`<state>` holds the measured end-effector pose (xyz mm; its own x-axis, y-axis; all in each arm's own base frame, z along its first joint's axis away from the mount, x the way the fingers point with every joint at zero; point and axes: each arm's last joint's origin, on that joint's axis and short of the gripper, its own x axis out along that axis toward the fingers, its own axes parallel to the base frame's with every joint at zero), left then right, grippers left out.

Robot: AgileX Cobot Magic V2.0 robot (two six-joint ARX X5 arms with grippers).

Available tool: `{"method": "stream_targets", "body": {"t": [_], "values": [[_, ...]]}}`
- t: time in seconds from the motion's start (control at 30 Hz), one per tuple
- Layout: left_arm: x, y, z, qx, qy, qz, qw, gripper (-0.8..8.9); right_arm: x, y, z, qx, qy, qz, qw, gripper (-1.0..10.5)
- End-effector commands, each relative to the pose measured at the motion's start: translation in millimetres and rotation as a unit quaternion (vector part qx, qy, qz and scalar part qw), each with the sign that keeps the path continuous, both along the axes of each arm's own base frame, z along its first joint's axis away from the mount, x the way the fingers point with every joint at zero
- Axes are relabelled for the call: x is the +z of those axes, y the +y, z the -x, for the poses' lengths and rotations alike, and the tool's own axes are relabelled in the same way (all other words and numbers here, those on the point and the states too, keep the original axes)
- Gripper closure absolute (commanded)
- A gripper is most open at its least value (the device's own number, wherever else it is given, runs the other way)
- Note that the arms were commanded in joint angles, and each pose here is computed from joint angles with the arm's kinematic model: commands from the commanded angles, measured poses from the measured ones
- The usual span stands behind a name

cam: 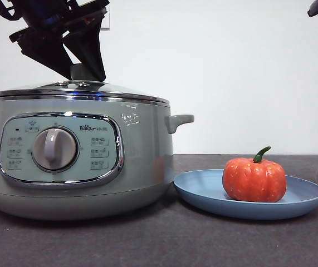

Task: Take the pumpkin out from the steamer,put the pumpkin in the blue plate,close the lid

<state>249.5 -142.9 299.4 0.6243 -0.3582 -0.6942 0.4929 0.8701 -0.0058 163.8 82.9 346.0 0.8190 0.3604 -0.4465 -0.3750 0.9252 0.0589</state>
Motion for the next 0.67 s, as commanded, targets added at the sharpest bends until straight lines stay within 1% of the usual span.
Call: {"method": "stream_targets", "body": {"t": [0.03, 0.23, 0.43, 0.47, 0.5, 0.53, 0.6, 0.63, 0.67], "values": [[-11, -3, -2, -0.007, 0.019, -0.010, 1.000, 4.00, -3, 0, -1, -0.003, 0.004, -0.002, 1.000, 3.5], [-5, -2, 0, -0.005, 0.006, -0.001, 1.000, 4.00, -3, 0, 0, -0.003, 0.004, -0.003, 1.000, 3.5], [21, 8, 18, 0.000, -0.033, 0.031, 0.999, 4.10, -3, 0, 0, -0.003, 0.007, -0.001, 1.000, 3.6], [26, 10, 22, -0.001, -0.041, 0.036, 0.999, 4.16, -4, 0, 0, -0.003, 0.010, 0.001, 1.000, 3.8], [31, 12, 26, -0.002, -0.050, 0.041, 0.998, 4.38, -4, 0, 0, -0.003, 0.013, 0.003, 1.000, 4.2], [37, 15, 32, -0.003, -0.059, 0.046, 0.997, 4.97, -6, -1, 1, -0.003, 0.020, 0.006, 1.000, 5.0], [46, 21, 43, -0.004, -0.073, 0.054, 0.996, 6.64, -8, -1, 2, -0.001, 0.029, 0.016, 0.999, 6.6], [51, 23, 48, -0.007, -0.079, 0.055, 0.995, 7.73, -9, -1, 3, 0.002, 0.032, 0.023, 0.999, 7.5], [54, 26, 54, -0.010, -0.084, 0.053, 0.995, 8.36, -9, -1, 3, 0.004, 0.032, 0.027, 0.999, 8.4]]}}
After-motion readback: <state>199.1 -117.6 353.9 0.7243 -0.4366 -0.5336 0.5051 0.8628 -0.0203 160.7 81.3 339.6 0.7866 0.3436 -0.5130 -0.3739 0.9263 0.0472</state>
